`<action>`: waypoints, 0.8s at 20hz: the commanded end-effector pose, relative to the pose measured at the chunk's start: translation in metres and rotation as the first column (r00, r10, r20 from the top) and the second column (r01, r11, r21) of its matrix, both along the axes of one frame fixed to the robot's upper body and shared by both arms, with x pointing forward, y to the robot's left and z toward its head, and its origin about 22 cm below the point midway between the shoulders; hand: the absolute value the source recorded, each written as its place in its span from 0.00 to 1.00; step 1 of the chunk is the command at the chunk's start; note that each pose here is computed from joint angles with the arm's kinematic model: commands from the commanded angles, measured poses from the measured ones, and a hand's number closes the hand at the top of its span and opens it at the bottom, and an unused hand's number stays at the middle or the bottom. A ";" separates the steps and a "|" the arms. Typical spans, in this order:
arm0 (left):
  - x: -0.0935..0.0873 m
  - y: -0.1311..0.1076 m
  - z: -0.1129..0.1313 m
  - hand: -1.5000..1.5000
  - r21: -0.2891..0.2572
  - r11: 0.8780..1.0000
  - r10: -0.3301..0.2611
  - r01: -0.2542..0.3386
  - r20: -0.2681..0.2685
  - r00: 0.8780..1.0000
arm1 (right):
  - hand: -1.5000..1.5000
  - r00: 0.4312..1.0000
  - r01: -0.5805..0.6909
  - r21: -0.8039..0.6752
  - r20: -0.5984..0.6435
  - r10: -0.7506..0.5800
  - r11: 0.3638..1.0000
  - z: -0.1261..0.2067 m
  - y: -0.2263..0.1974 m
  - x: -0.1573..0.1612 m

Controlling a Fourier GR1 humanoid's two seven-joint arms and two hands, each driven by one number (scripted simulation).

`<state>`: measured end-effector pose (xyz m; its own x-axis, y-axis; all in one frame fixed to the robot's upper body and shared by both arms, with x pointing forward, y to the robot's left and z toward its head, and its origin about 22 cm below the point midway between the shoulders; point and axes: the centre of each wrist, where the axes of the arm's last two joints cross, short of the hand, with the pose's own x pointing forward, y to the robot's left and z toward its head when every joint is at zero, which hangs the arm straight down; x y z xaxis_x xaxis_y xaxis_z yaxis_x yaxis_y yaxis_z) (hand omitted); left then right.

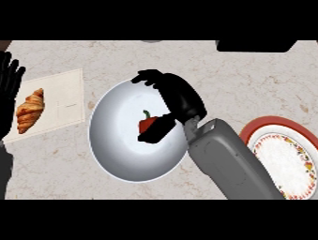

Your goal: Pick the bell pepper from the plate and place it in the bowl

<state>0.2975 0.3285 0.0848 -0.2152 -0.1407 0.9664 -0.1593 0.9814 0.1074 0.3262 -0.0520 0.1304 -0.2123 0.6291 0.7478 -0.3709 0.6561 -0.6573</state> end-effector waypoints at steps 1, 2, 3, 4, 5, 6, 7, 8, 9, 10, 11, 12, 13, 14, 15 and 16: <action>0.004 0.003 0.017 0.50 0.014 1.000 0.023 -0.023 0.004 1.000 | 0.00 0.993 0.050 0.172 0.099 -0.067 0.984 -0.015 -0.013 -0.004; 0.001 -0.001 -0.002 0.50 0.005 1.000 -0.003 0.003 -0.011 1.000 | 0.00 0.987 0.099 0.220 0.103 -0.124 0.971 0.002 -0.001 0.001; -0.001 0.004 -0.007 0.50 -0.002 1.000 -0.008 0.008 -0.006 1.000 | 0.00 0.976 0.129 0.233 0.145 -0.166 0.964 -0.012 -0.006 0.007; -0.002 -0.007 0.001 0.50 0.013 1.000 0.023 -0.023 0.009 1.000 | 0.00 0.973 0.153 0.266 0.128 -0.192 0.952 -0.009 -0.022 0.021; 0.002 -0.012 -0.005 0.50 -0.004 1.000 0.013 -0.013 0.001 1.000 | 0.00 0.959 0.182 0.301 0.157 -0.237 0.936 -0.011 -0.037 0.015; 0.006 0.003 0.008 0.50 0.003 0.999 0.036 -0.036 -0.004 0.999 | 0.00 0.961 0.202 0.313 0.120 -0.250 0.928 -0.003 -0.033 0.012; 0.000 -0.012 -0.007 0.50 -0.007 1.000 0.016 -0.016 -0.009 1.000 | 0.00 0.949 0.236 0.342 0.119 -0.290 0.910 0.005 -0.052 0.032; -0.011 0.022 -0.001 0.50 0.003 1.000 0.008 -0.008 -0.007 1.000 | 0.00 0.944 0.252 0.338 0.120 -0.308 0.907 0.023 -0.068 0.034; -0.006 -0.006 -0.004 0.50 0.004 1.000 0.006 -0.006 -0.007 1.000 | 0.00 0.939 0.265 0.354 0.117 -0.323 0.897 0.003 -0.092 0.028; -0.006 0.002 -0.005 0.50 -0.004 1.000 0.024 -0.024 -0.005 1.000 | 0.00 0.935 0.272 0.382 0.114 -0.337 0.883 0.022 -0.088 0.032; 0.007 0.004 0.002 0.50 0.015 0.999 0.045 -0.045 0.001 0.999 | 0.00 0.931 0.299 0.397 0.078 -0.356 0.868 0.009 -0.108 0.031; -0.007 0.014 -0.005 0.50 0.009 1.000 0.015 -0.015 -0.018 1.000 | 0.00 0.923 0.309 0.422 0.083 -0.376 0.852 0.025 -0.142 0.040; 0.007 -0.003 -0.003 0.50 0.015 1.000 0.020 -0.019 -0.010 1.000 | 0.00 0.919 0.336 0.420 0.050 -0.391 0.843 0.004 -0.131 0.042; 0.007 0.001 -0.003 0.50 0.011 0.999 0.037 -0.038 0.009 0.999 | 0.00 0.920 0.326 0.428 0.061 -0.387 0.843 0.018 -0.142 0.040; 0.003 -0.001 0.000 0.50 0.002 1.000 0.028 -0.028 0.001 1.000 | 0.00 0.915 0.324 0.451 0.072 -0.396 0.831 -0.001 -0.165 0.048; 0.001 0.000 -0.001 0.50 0.013 1.000 0.025 -0.025 -0.003 1.000 | 0.00 0.917 0.326 0.451 0.064 -0.395 0.831 0.007 -0.186 0.041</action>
